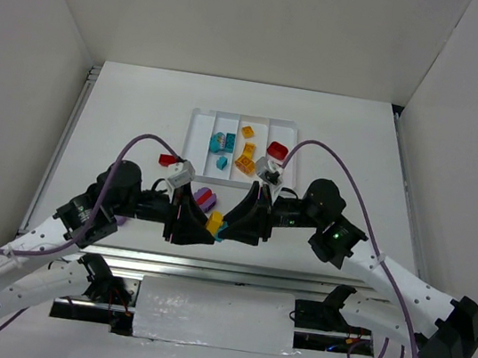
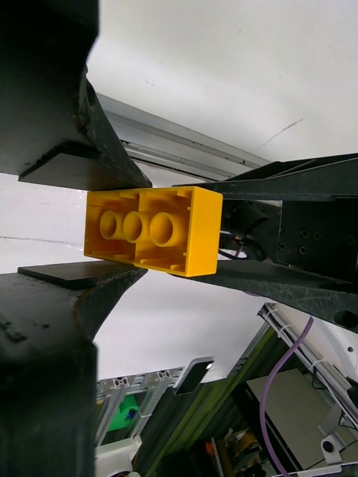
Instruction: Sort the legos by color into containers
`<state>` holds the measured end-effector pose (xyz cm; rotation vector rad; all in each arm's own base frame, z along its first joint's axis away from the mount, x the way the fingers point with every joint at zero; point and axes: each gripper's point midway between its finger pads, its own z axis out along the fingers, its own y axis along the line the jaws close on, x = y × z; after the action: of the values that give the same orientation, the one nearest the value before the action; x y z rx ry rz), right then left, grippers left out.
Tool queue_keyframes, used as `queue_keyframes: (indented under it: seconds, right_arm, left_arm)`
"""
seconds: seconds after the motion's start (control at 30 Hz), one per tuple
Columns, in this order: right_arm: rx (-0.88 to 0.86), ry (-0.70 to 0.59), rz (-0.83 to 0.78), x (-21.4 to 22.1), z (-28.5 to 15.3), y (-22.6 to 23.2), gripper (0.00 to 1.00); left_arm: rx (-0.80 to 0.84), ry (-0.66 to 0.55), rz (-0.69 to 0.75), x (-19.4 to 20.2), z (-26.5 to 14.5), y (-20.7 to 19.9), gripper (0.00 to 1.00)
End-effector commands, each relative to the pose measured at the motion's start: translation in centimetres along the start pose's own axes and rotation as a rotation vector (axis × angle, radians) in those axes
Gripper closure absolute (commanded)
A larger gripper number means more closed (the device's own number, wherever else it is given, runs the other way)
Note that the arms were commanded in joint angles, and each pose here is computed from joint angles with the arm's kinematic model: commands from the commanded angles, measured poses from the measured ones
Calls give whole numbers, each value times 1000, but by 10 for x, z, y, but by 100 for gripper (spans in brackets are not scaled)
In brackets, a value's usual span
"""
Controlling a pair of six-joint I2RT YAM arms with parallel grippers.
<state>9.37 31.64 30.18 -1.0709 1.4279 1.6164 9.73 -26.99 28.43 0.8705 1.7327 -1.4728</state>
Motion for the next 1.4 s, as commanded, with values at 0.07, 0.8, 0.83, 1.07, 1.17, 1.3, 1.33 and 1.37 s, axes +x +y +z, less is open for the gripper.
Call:
queue_keyframes:
  seconds: [0.07,0.8,0.83,1.07,1.17,1.3,1.33,1.37]
  right_arm:
    - [4,-52,-93,-11,0,2,100]
    - [1396,-49,441,13,-56,-343,100]
    - [1387,9,446,19,-49,-349,100]
    - [1367,128,475,41,-9,-405,100]
    - [1331,126,480,46,1,-414,100]
    - [1320,159,490,57,9,-426,100]
    - [1321,159,490,59,12,-432,100]
    - [1328,169,488,62,11,-434,100]
  left_arm:
    - [-5,-52,32,-19,-1,-6,100]
    - [-1133,-358,-47,-74,-169,78,100]
    - [-1157,-339,-29,-66,-171,85,100]
    - [-1188,-307,-14,-40,-170,105,100]
    - [-1178,-302,-2,-42,-166,106,100]
    - [-1158,-273,1,-38,-161,107,100]
    - [-1158,-276,1,-38,-162,107,100]
    - [-1155,-278,5,-38,-162,106,100]
